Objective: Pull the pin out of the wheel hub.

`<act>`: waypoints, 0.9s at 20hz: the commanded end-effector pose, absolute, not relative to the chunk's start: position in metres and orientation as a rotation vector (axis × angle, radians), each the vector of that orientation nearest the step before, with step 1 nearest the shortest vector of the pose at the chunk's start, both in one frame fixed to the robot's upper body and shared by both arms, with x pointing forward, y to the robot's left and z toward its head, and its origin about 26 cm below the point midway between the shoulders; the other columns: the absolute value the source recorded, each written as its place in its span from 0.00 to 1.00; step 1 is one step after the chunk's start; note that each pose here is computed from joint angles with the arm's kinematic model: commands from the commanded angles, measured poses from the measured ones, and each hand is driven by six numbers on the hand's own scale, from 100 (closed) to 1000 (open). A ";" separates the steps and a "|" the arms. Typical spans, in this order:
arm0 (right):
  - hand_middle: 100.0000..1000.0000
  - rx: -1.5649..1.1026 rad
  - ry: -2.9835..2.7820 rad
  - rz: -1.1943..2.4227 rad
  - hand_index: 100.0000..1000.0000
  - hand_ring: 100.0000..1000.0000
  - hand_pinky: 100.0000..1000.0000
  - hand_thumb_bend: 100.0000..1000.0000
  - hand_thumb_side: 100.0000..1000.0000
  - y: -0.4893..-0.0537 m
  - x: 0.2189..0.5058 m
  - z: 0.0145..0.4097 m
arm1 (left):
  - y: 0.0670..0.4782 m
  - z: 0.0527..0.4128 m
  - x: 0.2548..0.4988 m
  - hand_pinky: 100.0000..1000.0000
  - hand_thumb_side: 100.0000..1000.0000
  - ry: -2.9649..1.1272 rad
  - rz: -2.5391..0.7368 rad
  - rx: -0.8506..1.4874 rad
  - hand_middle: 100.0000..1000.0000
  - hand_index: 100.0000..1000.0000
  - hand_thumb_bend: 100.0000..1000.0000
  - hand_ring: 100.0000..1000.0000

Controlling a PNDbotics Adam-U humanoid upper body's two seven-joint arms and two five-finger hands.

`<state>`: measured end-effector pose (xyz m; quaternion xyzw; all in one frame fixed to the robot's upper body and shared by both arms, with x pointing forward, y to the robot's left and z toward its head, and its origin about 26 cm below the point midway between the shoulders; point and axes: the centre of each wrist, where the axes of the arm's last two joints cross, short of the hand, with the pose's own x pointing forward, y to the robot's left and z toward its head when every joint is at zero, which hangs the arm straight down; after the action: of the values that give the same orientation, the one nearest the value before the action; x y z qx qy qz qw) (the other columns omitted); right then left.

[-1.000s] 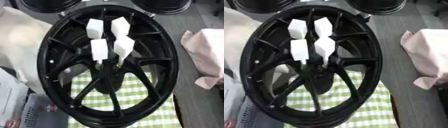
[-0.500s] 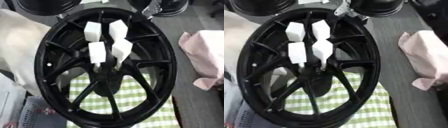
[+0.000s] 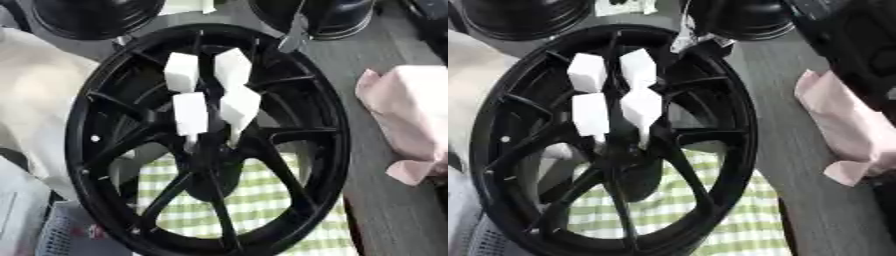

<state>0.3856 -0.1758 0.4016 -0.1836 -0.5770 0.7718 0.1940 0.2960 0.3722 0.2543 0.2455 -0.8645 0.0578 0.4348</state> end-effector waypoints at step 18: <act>0.74 -0.425 -1.559 2.128 0.81 0.76 0.83 0.57 0.13 -0.173 0.402 0.394 | 0.374 0.264 0.295 0.74 0.60 -2.181 0.158 0.631 0.69 0.82 0.88 0.78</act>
<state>0.4034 -0.1697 0.3856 -0.1473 -0.5627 0.7796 0.2323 0.2979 0.3711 0.2531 0.2416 -0.8646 0.0649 0.4358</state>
